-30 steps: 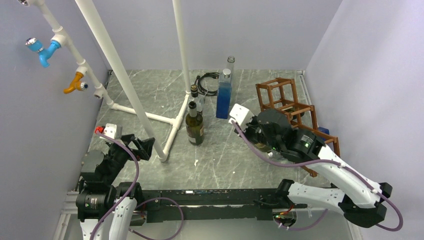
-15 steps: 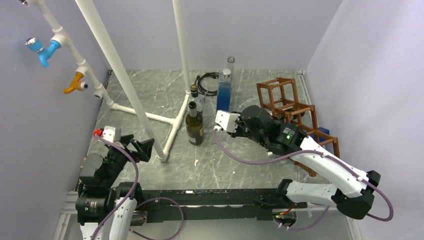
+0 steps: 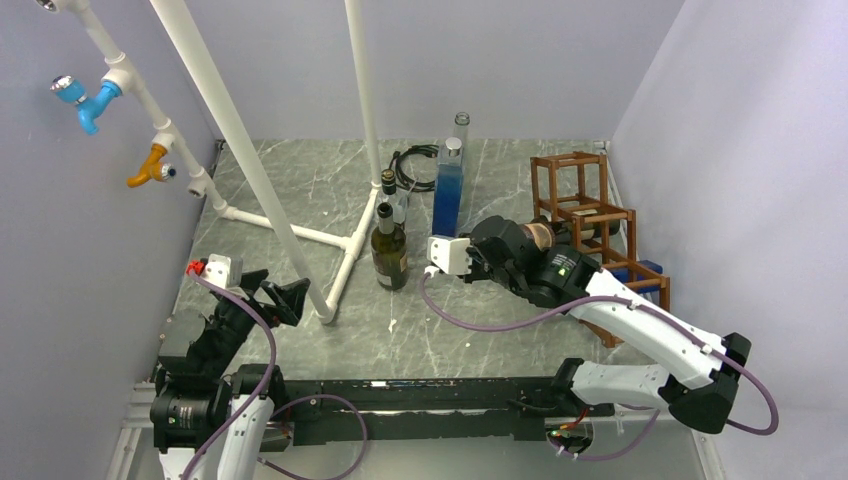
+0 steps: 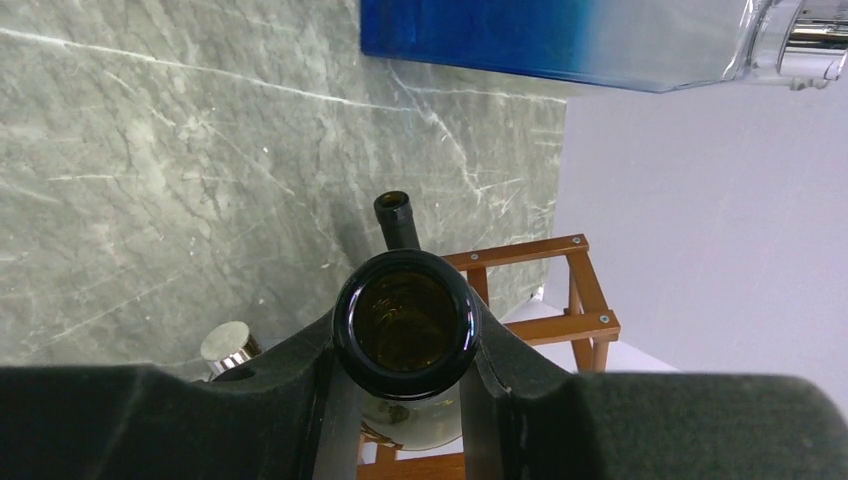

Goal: Put the wine bottle on the wine rack

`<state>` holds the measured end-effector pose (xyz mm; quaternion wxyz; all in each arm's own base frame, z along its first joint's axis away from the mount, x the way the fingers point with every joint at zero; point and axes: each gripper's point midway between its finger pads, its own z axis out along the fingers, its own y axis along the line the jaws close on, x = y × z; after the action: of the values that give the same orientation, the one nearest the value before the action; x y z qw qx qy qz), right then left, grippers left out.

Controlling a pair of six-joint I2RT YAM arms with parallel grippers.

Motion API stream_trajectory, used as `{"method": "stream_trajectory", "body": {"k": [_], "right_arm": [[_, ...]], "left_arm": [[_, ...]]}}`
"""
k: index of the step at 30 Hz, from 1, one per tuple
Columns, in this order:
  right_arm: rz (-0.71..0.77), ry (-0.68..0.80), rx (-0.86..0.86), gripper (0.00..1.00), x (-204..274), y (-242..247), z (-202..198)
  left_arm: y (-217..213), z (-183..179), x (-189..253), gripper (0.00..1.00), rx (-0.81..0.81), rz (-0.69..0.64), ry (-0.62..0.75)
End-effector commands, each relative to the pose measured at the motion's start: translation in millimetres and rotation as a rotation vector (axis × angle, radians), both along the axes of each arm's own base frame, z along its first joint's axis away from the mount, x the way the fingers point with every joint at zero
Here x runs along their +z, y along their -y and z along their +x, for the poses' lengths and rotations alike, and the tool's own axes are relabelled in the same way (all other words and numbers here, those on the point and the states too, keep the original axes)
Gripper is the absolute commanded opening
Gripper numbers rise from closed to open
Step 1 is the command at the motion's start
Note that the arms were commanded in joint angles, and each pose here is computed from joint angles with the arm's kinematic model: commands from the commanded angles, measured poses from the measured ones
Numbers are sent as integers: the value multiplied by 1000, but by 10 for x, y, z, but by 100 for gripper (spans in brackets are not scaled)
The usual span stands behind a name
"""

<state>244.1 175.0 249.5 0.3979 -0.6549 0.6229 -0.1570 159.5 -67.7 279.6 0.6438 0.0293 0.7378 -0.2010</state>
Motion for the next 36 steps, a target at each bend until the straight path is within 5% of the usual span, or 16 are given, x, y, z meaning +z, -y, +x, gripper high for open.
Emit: {"method": "stream_trajectory", "body": {"k": [1,13,36], "right_arm": [[-25,93,-59,0,386,161,85],[-87,57,-139,0,331,312,2],[-453,79,-317,0,-283,599,179]], "left_arm": [[6,1,112,98,-1,-9,55],[14,-3,122,98,-6,-9,62],[27,-73,153,100,-16,-12,88]]}}
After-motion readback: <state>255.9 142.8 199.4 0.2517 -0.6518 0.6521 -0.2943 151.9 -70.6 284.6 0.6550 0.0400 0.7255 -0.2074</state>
